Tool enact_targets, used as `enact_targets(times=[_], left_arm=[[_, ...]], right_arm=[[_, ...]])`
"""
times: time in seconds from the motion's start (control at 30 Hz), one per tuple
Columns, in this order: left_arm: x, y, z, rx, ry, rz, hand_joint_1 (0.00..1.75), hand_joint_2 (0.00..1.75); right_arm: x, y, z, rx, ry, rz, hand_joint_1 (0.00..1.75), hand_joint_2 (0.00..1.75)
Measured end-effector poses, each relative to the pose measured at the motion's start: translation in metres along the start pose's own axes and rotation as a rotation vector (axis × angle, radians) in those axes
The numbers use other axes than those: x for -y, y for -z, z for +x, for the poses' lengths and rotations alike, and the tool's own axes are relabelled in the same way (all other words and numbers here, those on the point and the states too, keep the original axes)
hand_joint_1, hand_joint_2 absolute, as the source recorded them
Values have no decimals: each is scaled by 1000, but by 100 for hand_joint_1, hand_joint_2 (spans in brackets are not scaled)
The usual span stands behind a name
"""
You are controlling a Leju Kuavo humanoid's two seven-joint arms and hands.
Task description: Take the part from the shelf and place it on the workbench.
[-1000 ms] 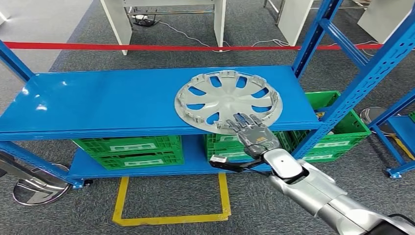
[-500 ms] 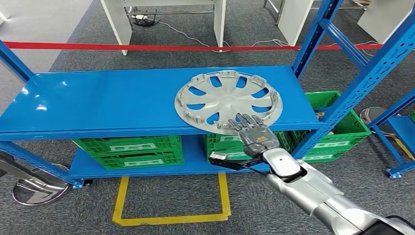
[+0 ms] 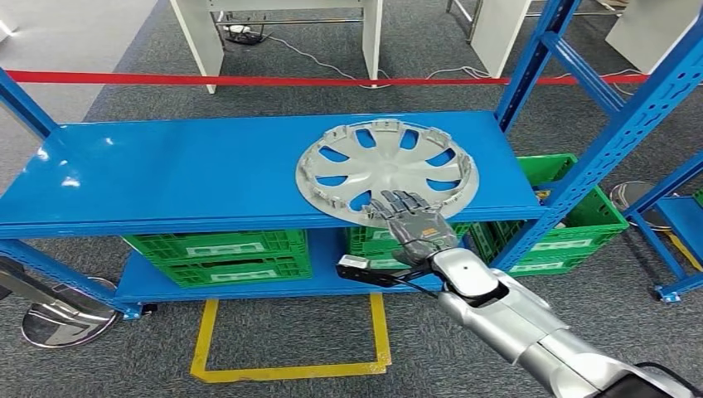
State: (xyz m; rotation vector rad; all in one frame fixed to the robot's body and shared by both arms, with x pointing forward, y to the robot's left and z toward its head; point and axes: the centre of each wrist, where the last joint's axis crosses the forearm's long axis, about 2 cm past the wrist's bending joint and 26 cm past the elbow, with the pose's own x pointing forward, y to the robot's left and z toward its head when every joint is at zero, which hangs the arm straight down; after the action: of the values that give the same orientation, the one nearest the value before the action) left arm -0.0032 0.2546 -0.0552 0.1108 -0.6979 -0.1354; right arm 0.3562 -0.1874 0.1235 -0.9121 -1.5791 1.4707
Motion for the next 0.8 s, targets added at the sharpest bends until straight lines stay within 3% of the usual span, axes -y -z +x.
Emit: enact_targets(times=[0.6, 0.8], left_arm=[[-3, 0, 0, 4, 10, -8, 0, 0], [-4, -3, -2, 15, 49, -10, 0, 0]], right_arm=[[9, 3, 11, 36, 85, -32, 0, 175], [20, -4, 28, 140, 212, -154, 0, 175]])
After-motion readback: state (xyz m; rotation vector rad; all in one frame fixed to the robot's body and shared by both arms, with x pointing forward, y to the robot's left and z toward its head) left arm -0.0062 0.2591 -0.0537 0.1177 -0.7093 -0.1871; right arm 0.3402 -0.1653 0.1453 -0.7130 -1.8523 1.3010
